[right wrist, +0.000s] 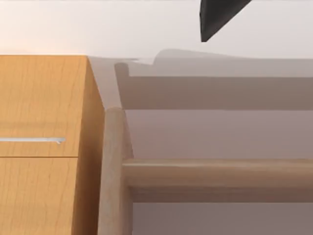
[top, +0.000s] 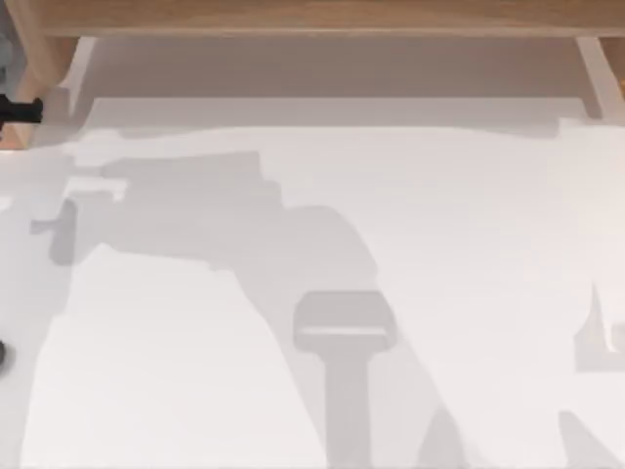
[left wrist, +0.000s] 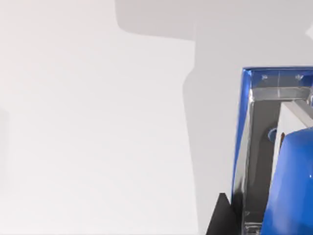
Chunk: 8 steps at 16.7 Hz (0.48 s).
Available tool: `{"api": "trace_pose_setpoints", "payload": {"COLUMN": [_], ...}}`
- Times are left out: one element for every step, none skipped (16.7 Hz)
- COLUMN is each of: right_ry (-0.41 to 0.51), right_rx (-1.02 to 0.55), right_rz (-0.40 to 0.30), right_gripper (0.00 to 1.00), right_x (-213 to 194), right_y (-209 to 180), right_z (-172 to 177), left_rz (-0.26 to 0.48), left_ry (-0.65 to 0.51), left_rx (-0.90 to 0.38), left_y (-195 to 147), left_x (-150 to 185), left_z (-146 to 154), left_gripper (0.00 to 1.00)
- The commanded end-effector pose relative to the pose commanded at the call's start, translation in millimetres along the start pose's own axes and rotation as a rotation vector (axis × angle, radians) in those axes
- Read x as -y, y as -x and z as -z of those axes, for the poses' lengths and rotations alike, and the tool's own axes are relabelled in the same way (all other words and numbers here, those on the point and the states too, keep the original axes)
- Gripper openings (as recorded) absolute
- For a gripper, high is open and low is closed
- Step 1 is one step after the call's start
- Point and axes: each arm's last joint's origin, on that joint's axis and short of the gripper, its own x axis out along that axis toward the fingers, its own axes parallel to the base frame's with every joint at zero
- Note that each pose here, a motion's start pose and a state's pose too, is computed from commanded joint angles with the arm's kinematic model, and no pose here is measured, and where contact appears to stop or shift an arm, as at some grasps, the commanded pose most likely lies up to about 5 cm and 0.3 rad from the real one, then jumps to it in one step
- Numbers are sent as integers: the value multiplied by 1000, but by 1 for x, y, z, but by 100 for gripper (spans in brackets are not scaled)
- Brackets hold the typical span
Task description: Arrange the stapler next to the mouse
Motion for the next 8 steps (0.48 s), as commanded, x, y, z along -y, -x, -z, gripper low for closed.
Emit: {"api": "trace_pose_setpoints", "payload": {"right_ry": [0,0,0,0,0,0,0,0], "right_rx": [0,0,0,0,0,0,0,0], "right_rz": [0,0,0,0,0,0,0,0], "right_gripper": [100,100,100,100,100,100,100,100], "right_x": [0,0,0,0,0,0,0,0], "right_y": [0,0,0,0,0,0,0,0], "right_z": [0,0,0,0,0,0,0,0], "left_rz": [-1,-3,-5,-7,-10,-14,-19,-24], "left_ry": [-1,-1,1,3,5,8,10,13], "left_rx": [13,24,32,38,41,44,47,50], "left_y": [6,11,13,14,14,12,10,6], "left_x": [0,-1,-2,-3,-5,-6,-7,-8], "left_z": [0,1,2,2,2,2,1,0], "left_gripper": [0,0,0,0,0,0,0,0]}}
